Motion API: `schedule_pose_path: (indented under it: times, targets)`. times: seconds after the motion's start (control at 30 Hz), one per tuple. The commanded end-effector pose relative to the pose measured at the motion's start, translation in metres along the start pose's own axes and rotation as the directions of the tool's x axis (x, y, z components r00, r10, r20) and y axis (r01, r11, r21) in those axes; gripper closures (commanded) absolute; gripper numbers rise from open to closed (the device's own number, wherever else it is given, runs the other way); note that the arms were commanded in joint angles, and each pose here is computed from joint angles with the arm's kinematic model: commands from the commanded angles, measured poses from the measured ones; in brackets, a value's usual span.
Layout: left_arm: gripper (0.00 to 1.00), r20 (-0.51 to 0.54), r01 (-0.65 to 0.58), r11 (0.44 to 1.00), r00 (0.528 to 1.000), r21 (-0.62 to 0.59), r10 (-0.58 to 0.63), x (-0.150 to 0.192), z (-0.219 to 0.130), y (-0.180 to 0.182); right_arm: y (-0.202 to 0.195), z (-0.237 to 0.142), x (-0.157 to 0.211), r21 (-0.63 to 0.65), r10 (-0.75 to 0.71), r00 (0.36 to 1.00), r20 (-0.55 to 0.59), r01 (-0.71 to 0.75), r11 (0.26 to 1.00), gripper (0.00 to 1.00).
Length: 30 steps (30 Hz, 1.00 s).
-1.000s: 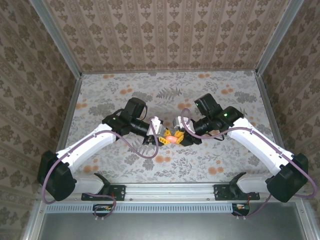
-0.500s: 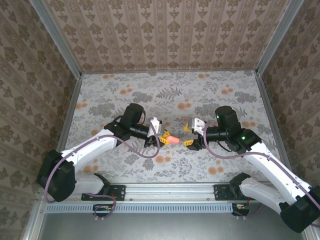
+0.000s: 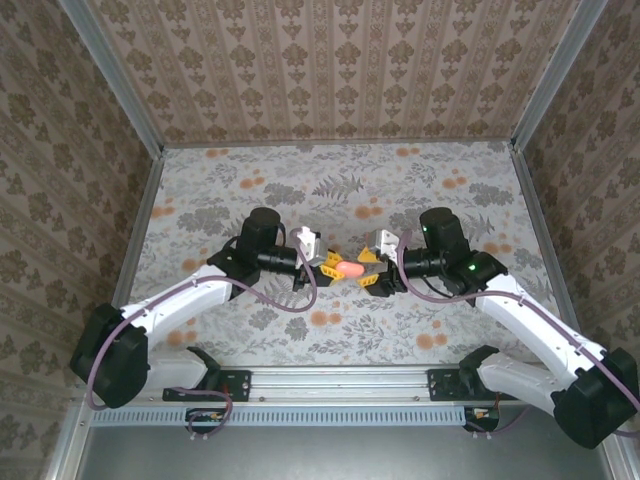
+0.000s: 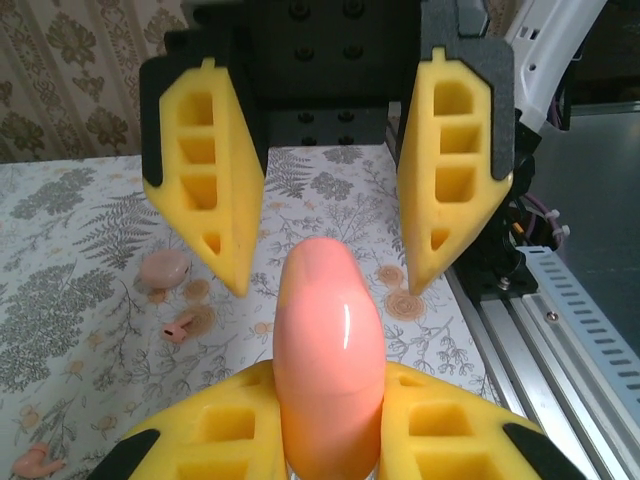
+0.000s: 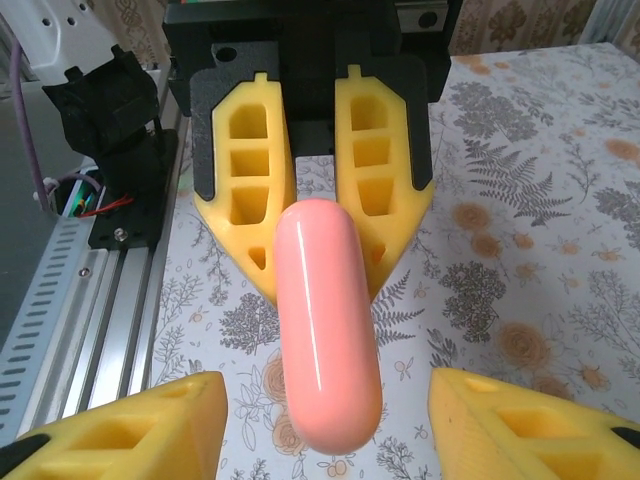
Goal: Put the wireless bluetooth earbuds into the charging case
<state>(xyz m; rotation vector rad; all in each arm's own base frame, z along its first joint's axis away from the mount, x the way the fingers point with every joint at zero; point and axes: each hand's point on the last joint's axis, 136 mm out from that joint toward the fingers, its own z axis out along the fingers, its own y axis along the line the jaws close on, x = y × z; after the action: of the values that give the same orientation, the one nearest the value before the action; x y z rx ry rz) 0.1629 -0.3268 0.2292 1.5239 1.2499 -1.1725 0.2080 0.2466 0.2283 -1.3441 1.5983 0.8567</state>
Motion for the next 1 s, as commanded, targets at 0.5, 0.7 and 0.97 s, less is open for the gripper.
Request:
schedule_pose_path:
  times: [0.5, 0.7, 0.97]
  targets:
    - [0.56, 0.029, -0.025, 1.0, 0.999, 0.008, 0.025, -0.012, -0.004, -0.008, 0.005, -0.002, -0.025, -0.066, -0.109, 0.993, 0.036, 0.111, 0.992, 0.78]
    - [0.51, -0.026, -0.034, 0.999, 0.999, 0.035, 0.034, -0.002, -0.004, -0.014, 0.007, -0.006, -0.025, -0.099, -0.187, 0.982, -0.021, 0.184, 0.978, 0.8]
    - [0.54, -0.012, -0.047, 0.998, 0.999, 0.041, 0.047, -0.009, -0.004, -0.015, 0.009, 0.0, -0.027, -0.143, -0.184, 0.983, -0.007, 0.181, 0.973, 0.8]
